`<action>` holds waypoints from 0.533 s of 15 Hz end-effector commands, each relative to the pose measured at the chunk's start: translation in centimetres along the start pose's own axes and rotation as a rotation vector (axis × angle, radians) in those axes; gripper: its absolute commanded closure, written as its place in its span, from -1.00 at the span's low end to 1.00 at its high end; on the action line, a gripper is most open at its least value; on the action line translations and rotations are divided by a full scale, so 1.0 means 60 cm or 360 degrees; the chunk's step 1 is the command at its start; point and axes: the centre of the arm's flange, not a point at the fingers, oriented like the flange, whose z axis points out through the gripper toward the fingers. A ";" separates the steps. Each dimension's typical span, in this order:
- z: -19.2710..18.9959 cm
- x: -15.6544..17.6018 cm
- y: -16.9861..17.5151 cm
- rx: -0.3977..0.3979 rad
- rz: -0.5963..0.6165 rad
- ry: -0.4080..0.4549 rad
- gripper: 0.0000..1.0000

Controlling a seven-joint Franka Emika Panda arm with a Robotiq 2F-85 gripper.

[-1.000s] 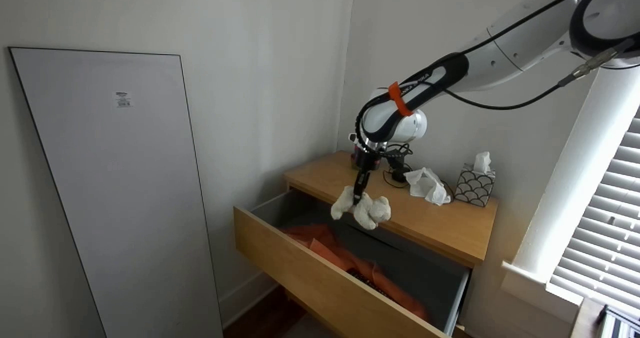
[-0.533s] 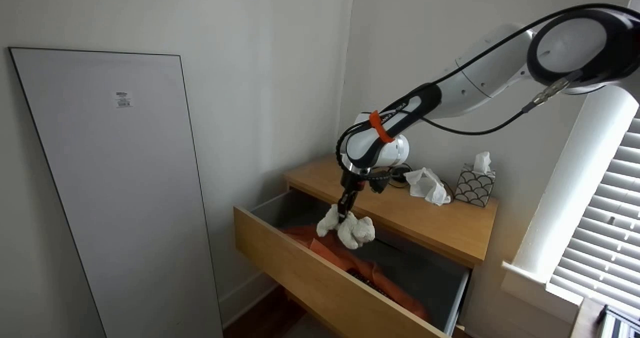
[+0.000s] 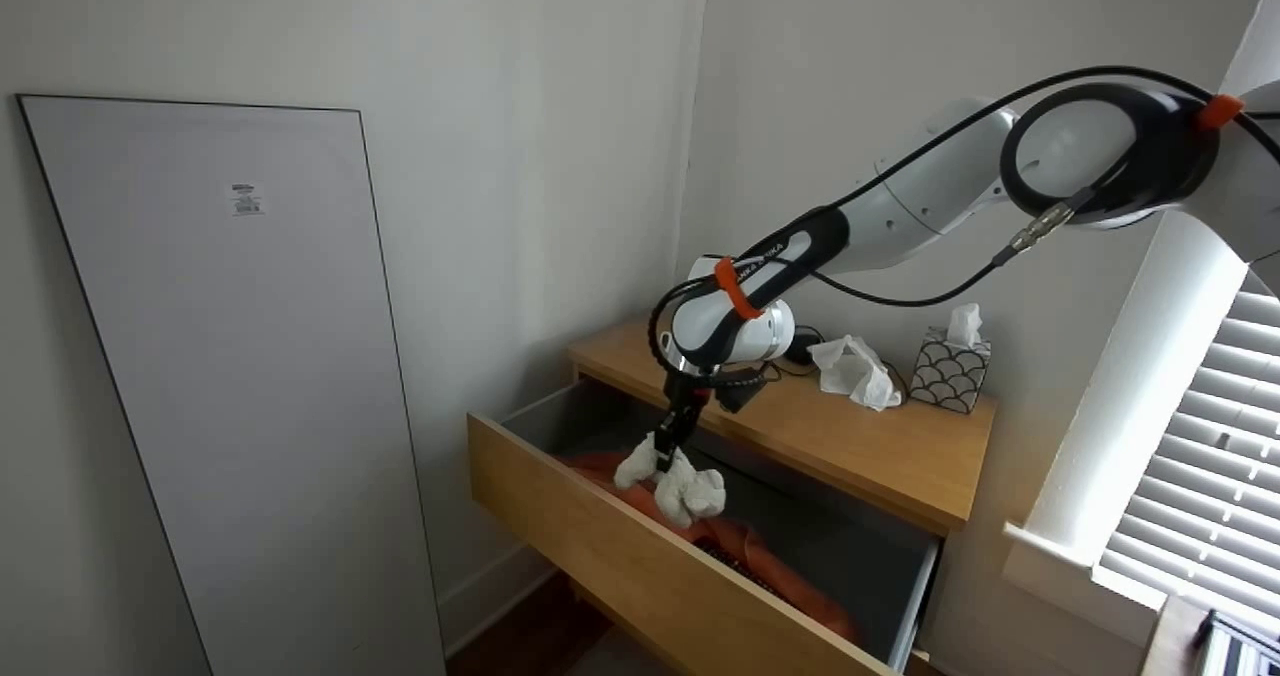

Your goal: Put the black remote control and white bear in the open drawer

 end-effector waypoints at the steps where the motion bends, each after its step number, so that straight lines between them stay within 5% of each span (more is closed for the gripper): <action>1: -0.010 -0.004 -0.024 -0.0030 -0.0018 0.0000 -0.35; 5: -0.059 -0.042 -0.041 -0.0101 -0.0046 -0.0052 -0.95; 8: -0.103 -0.091 -0.039 -0.0148 -0.0039 -0.0110 -1.00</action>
